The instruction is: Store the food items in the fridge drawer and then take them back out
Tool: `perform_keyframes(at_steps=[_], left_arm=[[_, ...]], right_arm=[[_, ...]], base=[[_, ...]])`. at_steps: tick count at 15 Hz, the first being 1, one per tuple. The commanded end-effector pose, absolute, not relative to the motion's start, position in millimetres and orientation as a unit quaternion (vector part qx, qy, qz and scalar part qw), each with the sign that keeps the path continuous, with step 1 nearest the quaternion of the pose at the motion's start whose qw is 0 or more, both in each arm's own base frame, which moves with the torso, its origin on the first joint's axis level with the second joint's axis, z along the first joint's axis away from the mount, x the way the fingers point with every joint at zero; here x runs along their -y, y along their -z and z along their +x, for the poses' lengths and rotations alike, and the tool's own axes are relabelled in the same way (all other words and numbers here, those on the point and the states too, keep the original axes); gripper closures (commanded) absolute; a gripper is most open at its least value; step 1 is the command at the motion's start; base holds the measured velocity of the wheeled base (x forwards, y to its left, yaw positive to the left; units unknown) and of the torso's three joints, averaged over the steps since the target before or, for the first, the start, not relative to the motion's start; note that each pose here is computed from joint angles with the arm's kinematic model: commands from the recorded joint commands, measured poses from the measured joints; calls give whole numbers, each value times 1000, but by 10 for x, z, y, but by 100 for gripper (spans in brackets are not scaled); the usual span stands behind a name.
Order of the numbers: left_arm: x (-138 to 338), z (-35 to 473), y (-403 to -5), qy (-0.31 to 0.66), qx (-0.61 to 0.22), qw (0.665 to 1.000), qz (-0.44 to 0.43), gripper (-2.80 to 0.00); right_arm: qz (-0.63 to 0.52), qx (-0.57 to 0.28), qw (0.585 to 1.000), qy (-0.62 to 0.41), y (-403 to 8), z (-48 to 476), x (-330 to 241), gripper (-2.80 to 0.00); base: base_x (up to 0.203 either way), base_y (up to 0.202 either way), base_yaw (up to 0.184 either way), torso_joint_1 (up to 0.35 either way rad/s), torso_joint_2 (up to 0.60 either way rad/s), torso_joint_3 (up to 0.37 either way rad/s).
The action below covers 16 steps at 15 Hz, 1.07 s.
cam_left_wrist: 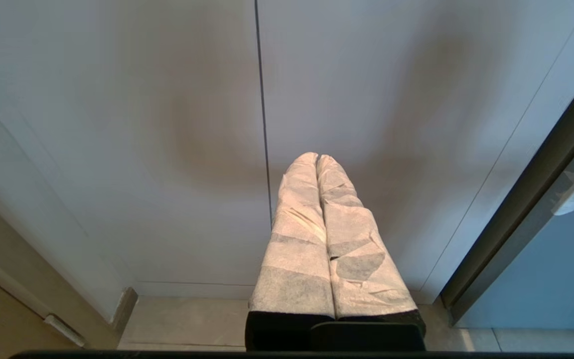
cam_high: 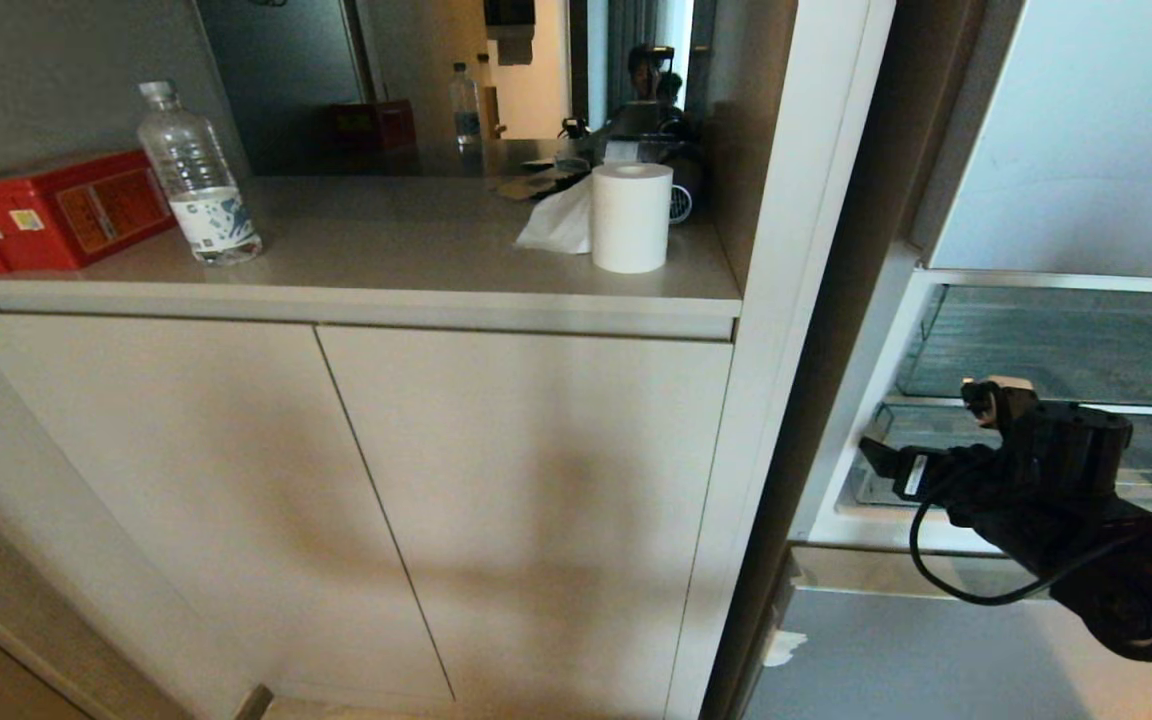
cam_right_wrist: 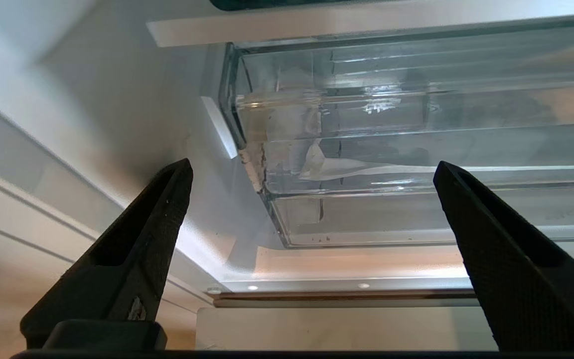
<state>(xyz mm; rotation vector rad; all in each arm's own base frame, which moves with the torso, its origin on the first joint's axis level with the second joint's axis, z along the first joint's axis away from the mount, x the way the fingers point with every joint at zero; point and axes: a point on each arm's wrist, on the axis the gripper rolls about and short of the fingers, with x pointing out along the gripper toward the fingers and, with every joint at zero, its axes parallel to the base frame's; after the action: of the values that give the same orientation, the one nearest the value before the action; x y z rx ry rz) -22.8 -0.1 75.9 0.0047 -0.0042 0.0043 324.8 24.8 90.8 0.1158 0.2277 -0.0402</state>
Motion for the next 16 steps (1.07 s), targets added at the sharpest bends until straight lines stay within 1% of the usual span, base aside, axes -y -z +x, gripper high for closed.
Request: perform_keyframes(at_steps=[1, 6, 12, 16], left_arm=[[1, -227, -760, -2, 2, 1000, 2, 0], [1, -226, -756, -2, 1, 1000, 2, 0], [1, -226, -756, -2, 1, 1000, 2, 0], [1, -227, -759, -2, 1, 1000, 3, 0]], right_arm=[[58, -112, 992, 15, -901, 3264, -282, 0], [55, -108, 993, -7, -886, 3329, -481, 0], [59, -104, 993, -2, -864, 3366, -535, 0], [59, -104, 993, -4, -856, 3289, -540, 0]], base=[[0, 0, 0, 0, 0, 0], [0, 0, 0, 0, 0, 0], [0, 0, 0, 0, 0, 0], [0, 0, 0, 0, 0, 0]])
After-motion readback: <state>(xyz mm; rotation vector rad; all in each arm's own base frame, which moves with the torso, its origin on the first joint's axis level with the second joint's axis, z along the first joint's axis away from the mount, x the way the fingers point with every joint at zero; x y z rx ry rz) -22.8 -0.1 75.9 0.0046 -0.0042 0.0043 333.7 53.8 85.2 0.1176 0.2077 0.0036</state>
